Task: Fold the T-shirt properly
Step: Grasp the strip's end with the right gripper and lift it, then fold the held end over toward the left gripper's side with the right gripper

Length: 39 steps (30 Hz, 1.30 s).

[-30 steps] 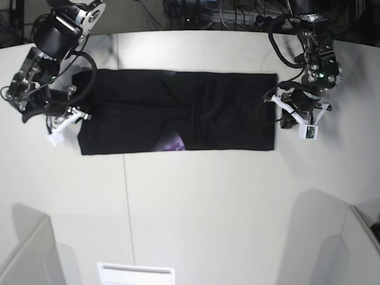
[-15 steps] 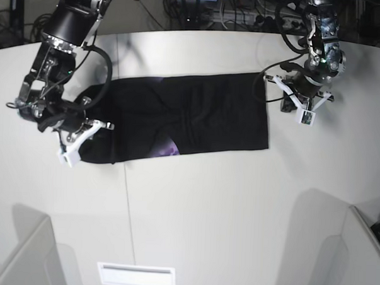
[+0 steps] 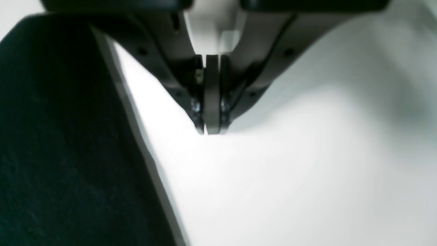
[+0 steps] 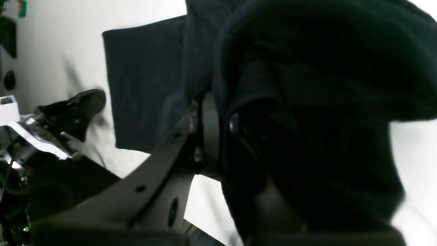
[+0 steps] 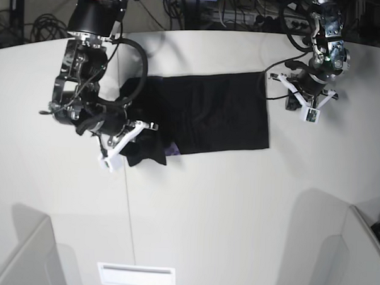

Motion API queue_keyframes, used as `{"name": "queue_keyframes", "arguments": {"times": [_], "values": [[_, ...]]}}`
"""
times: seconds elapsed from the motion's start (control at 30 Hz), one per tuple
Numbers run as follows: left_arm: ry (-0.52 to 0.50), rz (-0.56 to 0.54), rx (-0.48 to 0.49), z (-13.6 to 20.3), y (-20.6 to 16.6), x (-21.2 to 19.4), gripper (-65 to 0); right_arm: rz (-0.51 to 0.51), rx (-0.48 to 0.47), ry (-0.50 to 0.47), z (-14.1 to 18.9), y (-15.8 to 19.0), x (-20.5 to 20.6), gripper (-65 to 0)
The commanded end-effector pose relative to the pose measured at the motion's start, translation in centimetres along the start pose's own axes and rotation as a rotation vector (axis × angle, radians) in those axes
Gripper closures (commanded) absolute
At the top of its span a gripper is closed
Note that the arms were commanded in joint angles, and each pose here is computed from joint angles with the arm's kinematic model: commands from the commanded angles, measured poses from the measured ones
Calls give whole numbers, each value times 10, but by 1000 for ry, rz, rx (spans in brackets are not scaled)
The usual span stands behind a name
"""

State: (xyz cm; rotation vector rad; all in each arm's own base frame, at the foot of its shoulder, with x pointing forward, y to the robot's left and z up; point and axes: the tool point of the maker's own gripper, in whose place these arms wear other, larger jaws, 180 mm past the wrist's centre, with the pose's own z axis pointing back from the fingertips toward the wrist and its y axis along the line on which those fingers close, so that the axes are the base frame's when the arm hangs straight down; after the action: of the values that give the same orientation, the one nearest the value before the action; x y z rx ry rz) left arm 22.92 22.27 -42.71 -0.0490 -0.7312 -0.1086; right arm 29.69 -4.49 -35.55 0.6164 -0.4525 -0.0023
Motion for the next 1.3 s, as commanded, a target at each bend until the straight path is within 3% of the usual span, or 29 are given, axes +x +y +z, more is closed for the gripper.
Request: {"name": "queue_keyframes", "arguments": {"times": [0.0, 0.2, 0.5, 0.8, 0.93, 1.27], "values": [[7, -7, 33, 5, 12, -1, 0, 17, 38, -39, 2, 14, 10, 0], [16, 0, 44, 7, 16, -6, 0, 75, 78, -91, 13, 45, 11, 0], [38, -3, 45, 9, 16, -15, 0, 76, 100, -113, 19, 56, 4, 0], [132, -129, 127, 17, 30, -38, 0, 182, 209, -89, 1, 109, -14, 0], [139, -127, 125, 18, 28, -43, 0, 106, 225, -96, -6, 127, -15, 0], [97, -164, 132, 31, 24, -28, 0, 75, 241, -42, -41, 142, -33, 0]]}}
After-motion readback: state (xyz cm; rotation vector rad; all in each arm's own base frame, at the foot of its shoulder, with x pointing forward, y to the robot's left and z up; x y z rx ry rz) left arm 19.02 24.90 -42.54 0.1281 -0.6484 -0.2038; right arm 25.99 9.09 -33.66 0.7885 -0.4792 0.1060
